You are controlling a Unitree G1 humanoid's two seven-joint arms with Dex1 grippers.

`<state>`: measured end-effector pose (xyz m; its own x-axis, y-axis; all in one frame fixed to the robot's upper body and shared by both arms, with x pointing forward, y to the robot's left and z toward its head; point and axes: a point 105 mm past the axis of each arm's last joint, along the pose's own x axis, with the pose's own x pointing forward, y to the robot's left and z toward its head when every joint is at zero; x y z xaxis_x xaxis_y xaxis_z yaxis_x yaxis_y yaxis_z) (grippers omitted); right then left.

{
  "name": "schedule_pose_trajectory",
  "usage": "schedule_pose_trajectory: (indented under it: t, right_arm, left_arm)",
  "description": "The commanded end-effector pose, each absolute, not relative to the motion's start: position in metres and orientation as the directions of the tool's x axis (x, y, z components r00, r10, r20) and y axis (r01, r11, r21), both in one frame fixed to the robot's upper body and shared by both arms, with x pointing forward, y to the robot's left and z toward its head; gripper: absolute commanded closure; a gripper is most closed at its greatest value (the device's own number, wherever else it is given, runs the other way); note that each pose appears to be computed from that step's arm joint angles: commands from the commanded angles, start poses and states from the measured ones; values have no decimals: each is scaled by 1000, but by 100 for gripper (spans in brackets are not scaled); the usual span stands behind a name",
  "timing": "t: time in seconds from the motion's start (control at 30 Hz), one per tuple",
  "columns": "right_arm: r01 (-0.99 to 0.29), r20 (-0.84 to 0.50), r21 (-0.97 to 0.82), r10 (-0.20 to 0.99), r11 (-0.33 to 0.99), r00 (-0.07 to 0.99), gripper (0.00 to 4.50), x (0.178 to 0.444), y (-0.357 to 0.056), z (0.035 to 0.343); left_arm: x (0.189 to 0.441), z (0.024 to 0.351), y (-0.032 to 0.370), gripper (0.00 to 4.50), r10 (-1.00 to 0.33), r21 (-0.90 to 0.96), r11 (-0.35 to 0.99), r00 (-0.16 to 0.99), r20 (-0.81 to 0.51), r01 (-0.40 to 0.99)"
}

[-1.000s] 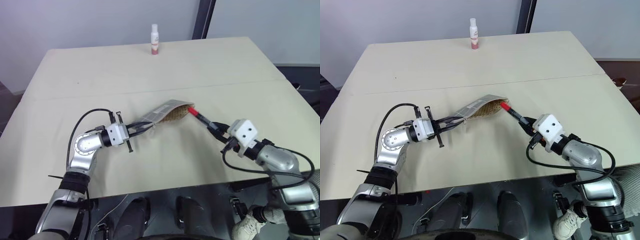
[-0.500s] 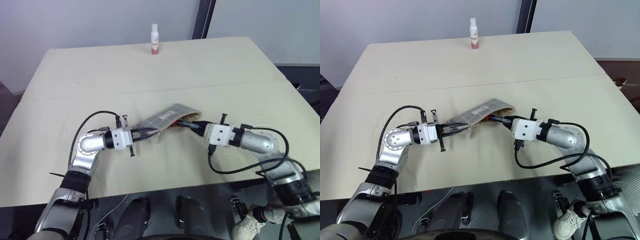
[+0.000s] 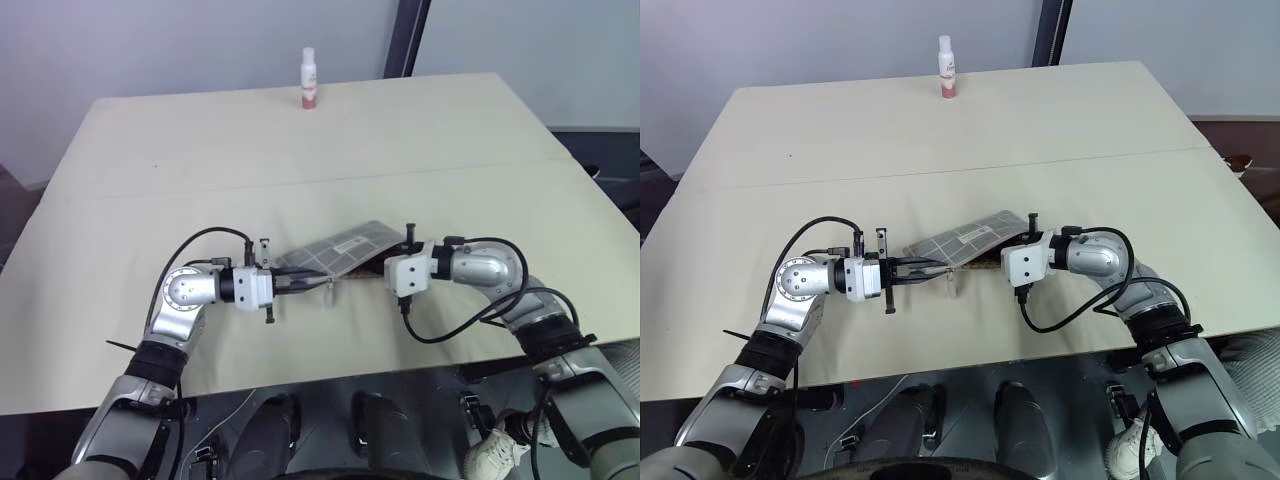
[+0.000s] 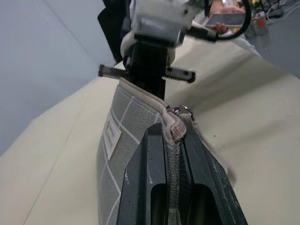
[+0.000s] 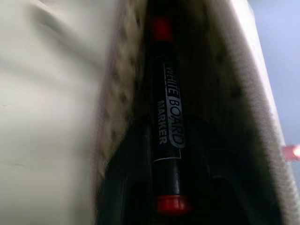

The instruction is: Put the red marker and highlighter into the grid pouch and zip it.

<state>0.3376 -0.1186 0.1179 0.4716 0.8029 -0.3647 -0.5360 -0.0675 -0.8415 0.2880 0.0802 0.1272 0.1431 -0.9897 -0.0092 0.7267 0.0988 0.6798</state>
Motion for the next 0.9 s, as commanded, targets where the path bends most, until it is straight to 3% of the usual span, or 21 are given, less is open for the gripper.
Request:
schedule_pose_trajectory:
  t: [0.03, 0.13, 0.3, 0.4, 0.57, 0.77, 0.9]
  right_arm:
    - [-525, -316, -851, 803, -5, 505, 153, 336, -129, 130]
    - [-595, -291, -799, 812, 84, 506, 8, 324, -137, 143]
    - [-720, -191, -624, 834, 304, 517, 8, 300, -143, 177]
    - [-819, -161, -395, 846, 416, 508, 8, 277, -147, 182]
    - [-893, -254, -28, 861, 450, 442, 8, 240, -135, 143]
    - [-779, -218, 106, 779, 617, 588, 8, 265, -107, 107]
    - [-761, -158, 169, 779, 626, 606, 8, 281, -90, 112]
  left_arm:
    - [287, 139, 83, 450, -985, 705, 145, 165, 40, 694]
    - [286, 135, 83, 450, -983, 683, 158, 176, 43, 713]
    - [289, 127, 87, 450, -975, 683, 175, 219, 22, 709]
    - [300, 130, 86, 450, -969, 686, 200, 244, 33, 700]
    - [304, 128, 74, 450, -974, 714, 174, 227, 21, 678]
    - [312, 134, 62, 450, -978, 750, 142, 210, 4, 646]
    - [319, 144, 61, 450, -974, 781, 126, 226, -19, 611]
